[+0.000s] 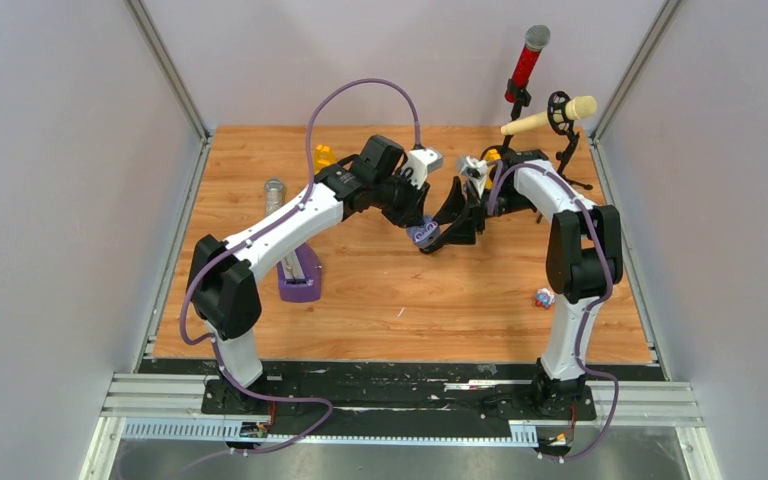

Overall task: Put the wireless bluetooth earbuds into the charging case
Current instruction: Close the charging case.

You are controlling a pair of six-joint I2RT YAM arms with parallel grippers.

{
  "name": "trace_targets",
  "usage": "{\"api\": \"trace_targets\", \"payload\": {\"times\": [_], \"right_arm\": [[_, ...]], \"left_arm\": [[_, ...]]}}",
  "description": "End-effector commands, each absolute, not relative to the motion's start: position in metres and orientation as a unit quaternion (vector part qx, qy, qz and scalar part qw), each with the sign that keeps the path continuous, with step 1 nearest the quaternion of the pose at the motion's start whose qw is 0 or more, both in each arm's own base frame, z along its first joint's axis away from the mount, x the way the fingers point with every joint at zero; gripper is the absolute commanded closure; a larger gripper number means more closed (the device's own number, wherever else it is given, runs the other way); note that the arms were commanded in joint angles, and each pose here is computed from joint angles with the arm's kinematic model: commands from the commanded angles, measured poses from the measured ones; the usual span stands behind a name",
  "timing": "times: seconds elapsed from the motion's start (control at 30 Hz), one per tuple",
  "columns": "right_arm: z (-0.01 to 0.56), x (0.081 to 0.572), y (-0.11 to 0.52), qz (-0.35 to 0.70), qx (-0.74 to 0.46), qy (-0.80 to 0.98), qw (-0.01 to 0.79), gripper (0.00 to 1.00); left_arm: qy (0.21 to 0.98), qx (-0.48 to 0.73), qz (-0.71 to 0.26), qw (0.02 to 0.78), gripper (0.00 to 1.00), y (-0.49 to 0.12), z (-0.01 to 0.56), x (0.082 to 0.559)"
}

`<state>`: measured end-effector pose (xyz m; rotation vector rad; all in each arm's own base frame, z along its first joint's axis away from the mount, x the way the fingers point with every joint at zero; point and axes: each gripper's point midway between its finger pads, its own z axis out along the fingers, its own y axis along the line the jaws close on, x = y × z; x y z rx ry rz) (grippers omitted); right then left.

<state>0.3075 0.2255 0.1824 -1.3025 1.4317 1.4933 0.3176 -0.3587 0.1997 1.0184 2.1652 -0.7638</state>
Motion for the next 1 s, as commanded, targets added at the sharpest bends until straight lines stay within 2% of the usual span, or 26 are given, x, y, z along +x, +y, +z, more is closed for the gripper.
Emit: {"api": "trace_targets", "payload": {"times": [0.0,0.27,0.47,0.53,0.97], "right_arm": [[0.1932,0.3045,0.2327,0.579,-0.507,0.529,0.358,0.42],[0.1946,0.3007,0.2369,0.582,-0.51,0.524,0.355,0.52],[0.1949,0.3016,0.2378,0.585,-0.507,0.525,0.354,0.69],[0.1942,0.3012,0.2376,0.585,-0.507,0.527,0.351,0.72],[0.1915,0.3047,0.2367,0.588,-0.499,0.541,0.335,0.94]], "left_arm": [[0.795,0.386,-0.308,0.351,1.0,-0.3627,0.2363,0.3218],[0.795,0.387,-0.312,0.348,1.0,-0.3638,0.2348,0.3208],[0.796,0.386,-0.311,0.348,1.0,-0.3635,0.2349,0.3212],[0.796,0.385,-0.309,0.35,1.0,-0.3629,0.2355,0.322],[0.802,0.377,-0.3,0.353,0.89,-0.3607,0.2332,0.3262]]}}
